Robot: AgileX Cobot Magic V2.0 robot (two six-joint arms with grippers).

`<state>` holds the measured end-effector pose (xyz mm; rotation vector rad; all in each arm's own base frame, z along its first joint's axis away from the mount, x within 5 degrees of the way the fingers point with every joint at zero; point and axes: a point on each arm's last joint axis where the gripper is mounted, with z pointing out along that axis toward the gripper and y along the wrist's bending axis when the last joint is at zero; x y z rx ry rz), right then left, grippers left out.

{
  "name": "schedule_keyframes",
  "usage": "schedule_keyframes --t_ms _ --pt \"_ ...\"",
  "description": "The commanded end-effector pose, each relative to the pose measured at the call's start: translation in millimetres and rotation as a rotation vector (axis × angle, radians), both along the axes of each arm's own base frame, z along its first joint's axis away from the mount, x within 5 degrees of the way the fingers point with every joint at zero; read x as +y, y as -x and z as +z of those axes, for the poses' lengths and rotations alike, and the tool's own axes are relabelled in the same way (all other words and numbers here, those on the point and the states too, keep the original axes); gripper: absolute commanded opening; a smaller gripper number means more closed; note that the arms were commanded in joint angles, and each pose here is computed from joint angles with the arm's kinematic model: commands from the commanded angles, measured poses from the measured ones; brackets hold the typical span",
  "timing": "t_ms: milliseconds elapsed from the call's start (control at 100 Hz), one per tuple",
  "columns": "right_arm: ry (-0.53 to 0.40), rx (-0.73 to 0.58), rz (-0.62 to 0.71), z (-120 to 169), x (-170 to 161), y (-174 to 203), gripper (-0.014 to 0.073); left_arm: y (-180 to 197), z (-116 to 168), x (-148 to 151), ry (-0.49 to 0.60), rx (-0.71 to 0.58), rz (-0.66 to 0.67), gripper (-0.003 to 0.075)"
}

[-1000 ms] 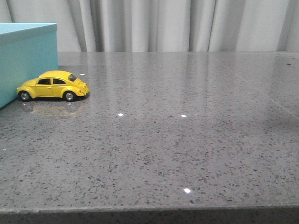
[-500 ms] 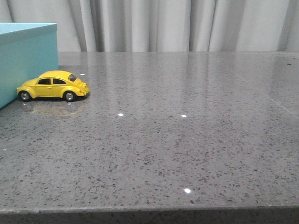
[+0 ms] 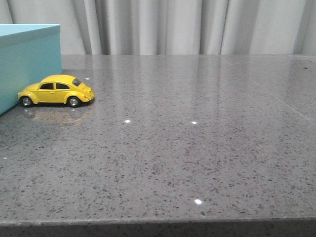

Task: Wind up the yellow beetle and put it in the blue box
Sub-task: 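Move the open left gripper above the beetle beside the box, then lower the left gripper around the beetle and close it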

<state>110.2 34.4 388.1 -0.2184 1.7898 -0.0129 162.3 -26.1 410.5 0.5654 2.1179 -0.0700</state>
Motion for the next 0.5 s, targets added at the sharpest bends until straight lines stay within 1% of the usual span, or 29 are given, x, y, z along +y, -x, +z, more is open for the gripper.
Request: schedule_keyframes --t_ms 0,70,110,210,340,420,490 --pt "0.025 -0.076 0.012 12 -1 1 0.039 -12 18 -13 -0.072 -0.066 -0.159 0.0474" --pt "0.026 -0.075 0.011 12 -1 1 0.039 -22 19 -24 -0.15 -0.045 -0.289 0.0474" --pt "0.026 -0.075 0.011 12 -1 1 0.039 -28 20 -32 -0.177 -0.032 -0.355 0.0474" --pt "0.026 -0.075 0.01 11 -1 1 0.039 -44 18 -52 -0.256 -0.02 -0.493 0.0474" --pt "0.031 -0.062 -0.011 10 -3 1 0.039 -70 6 -71 -0.352 0.025 -0.559 0.0474" --pt "0.035 -0.052 -0.026 9 -5 1 0.039 -88 -8 -82 -0.419 0.071 -0.586 0.0474" --pt "0.038 -0.046 -0.036 9 -6 1 0.039 -101 -19 -91 -0.449 0.109 -0.609 0.0474"
